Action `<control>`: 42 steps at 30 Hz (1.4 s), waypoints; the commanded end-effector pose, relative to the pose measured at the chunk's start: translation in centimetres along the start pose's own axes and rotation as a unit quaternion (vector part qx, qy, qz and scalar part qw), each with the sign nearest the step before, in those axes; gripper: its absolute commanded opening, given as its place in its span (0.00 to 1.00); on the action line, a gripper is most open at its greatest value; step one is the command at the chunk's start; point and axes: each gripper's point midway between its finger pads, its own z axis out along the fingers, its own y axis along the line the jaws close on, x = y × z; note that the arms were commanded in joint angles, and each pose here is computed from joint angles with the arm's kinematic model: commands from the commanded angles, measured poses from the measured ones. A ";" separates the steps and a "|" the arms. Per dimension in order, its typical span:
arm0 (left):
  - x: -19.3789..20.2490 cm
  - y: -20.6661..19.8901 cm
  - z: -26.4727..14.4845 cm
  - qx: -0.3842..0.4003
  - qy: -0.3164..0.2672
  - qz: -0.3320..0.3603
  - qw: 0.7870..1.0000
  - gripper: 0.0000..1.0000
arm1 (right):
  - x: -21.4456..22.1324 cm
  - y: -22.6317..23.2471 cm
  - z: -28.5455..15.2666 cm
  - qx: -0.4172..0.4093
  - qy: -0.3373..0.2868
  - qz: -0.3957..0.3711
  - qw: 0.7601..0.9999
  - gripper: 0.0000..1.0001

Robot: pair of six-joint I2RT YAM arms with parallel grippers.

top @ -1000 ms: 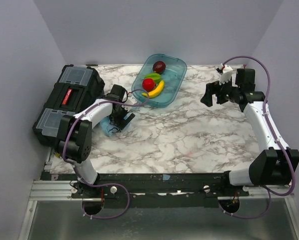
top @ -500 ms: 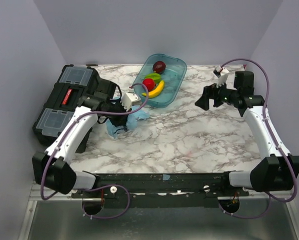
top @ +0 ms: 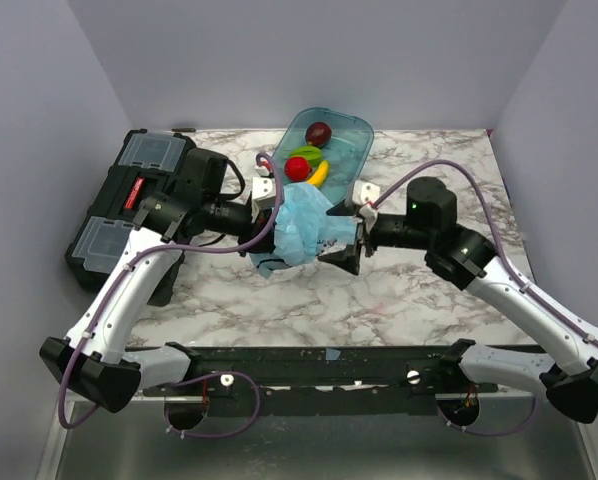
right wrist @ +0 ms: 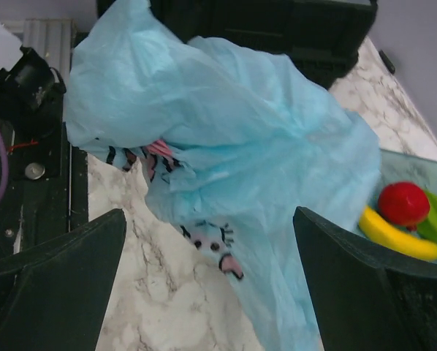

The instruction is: Place the fake fruits into the plastic bag and tie a complex knot

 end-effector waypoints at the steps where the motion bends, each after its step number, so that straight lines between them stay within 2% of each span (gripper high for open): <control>1: -4.7 -3.5 0.1 0.073 -0.077 0.037 0.994 0.00 | 0.5 1.5 2.7 -0.016 -0.015 -0.106 0.994 1.00; 8: -7.4 -5.8 -0.5 0.110 -0.120 0.032 0.986 0.00 | 2.7 3.3 5.8 -0.042 -0.028 -0.179 0.983 1.00; 10: -8.3 -6.3 -0.8 0.114 -0.131 0.033 0.984 0.00 | 3.6 2.4 6.3 -0.018 -0.015 -0.178 0.984 0.95; 15: -11.1 -6.8 -2.5 0.095 -0.162 0.029 0.982 0.00 | 7.5 0.6 5.2 0.052 0.051 -0.132 0.989 0.42; 18: -13.0 -5.9 -3.8 0.069 -0.196 0.013 0.978 0.00 | 9.7 1.5 3.6 0.055 0.089 -0.089 0.990 0.03; 21: -14.7 -3.6 -5.1 0.024 -0.235 -0.025 0.971 0.00 | 10.1 2.0 2.0 0.075 0.095 -0.039 0.992 0.01; 24: -15.3 1.0 -6.8 -0.044 -0.280 -0.094 0.954 0.00 | 10.1 2.4 0.1 0.086 0.101 0.003 0.991 0.01; 25: -15.1 2.9 -7.4 -0.073 -0.290 -0.121 0.947 0.06 | 10.0 2.4 -0.5 0.088 0.102 0.017 0.991 0.01; 29: -11.8 11.0 -8.4 -0.227 -0.263 -0.198 0.917 0.08 | 9.4 1.6 -2.2 0.106 0.097 0.093 0.985 0.01; 31: -10.6 12.8 -8.2 -0.244 -0.245 -0.216 0.913 0.10 | 9.0 1.3 -2.5 0.109 0.090 0.127 0.982 0.01; 33: -9.9 13.4 -7.9 -0.236 -0.236 -0.223 0.916 0.16 | 8.8 0.4 -2.8 0.123 0.082 0.160 0.976 0.01; 35: -9.5 12.9 -7.5 -0.220 -0.226 -0.207 0.926 0.31 | 8.9 -0.7 -3.1 0.142 0.081 0.183 0.970 0.01; 37: -9.2 11.7 -7.5 -0.210 -0.218 -0.175 0.937 0.73 | 8.6 -1.6 -3.2 0.156 0.074 0.212 0.962 0.01; 39: -8.7 10.6 -7.5 -0.208 -0.211 -0.147 0.944 0.97 | 7.8 -2.3 -3.0 0.161 0.063 0.228 0.958 0.01; 42: -7.4 9.0 -6.8 -0.201 -0.197 -0.107 0.954 0.98 | 7.1 -2.6 -2.4 0.154 0.053 0.240 0.957 0.01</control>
